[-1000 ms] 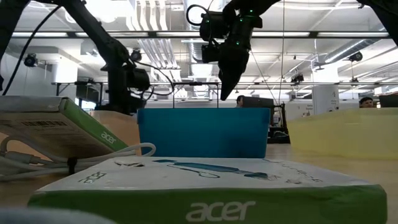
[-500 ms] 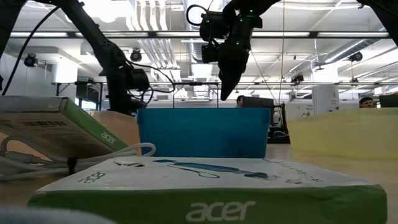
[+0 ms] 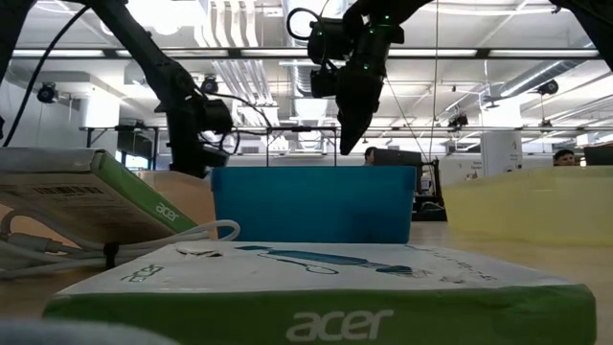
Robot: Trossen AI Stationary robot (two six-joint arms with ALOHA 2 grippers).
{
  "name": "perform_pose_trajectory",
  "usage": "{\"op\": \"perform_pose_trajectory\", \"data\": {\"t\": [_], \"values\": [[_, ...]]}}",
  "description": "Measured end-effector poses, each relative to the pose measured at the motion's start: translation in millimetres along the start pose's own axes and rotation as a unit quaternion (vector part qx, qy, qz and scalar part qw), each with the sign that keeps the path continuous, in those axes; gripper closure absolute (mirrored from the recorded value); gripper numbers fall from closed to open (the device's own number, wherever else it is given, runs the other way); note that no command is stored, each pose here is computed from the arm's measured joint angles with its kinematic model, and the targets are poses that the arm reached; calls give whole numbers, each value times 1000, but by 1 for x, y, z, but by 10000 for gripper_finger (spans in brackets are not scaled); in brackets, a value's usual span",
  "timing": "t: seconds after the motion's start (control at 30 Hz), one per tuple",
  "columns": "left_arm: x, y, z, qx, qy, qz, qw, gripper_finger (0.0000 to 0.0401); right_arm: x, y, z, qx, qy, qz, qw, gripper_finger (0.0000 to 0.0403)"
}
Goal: Pick and place items into bin
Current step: Put the white adapter charger into the blue bin
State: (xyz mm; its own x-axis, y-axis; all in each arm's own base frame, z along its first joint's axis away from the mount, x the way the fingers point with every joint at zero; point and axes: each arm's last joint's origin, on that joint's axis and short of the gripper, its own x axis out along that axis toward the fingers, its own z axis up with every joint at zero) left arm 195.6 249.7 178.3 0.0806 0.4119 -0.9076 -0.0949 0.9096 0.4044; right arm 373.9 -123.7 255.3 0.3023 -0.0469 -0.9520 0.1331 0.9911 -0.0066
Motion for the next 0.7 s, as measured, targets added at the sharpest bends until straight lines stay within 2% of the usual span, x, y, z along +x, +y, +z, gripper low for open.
{"op": "perform_pose_trajectory", "data": {"t": [0.1,0.23,0.57,0.7], "values": [[0,2,2,-29,-9,7,1000,216,0,0,0,-4,0,0,1000,104],[0,0,2,-41,-12,5,999,216,1,0,0,-6,-3,-1,1000,101],[2,-2,1,-54,-11,4,998,216,2,0,0,-16,-5,-1,1000,105],[-3,-1,-2,-56,8,20,998,216,3,0,0,-16,-3,-1,1000,105]]}}
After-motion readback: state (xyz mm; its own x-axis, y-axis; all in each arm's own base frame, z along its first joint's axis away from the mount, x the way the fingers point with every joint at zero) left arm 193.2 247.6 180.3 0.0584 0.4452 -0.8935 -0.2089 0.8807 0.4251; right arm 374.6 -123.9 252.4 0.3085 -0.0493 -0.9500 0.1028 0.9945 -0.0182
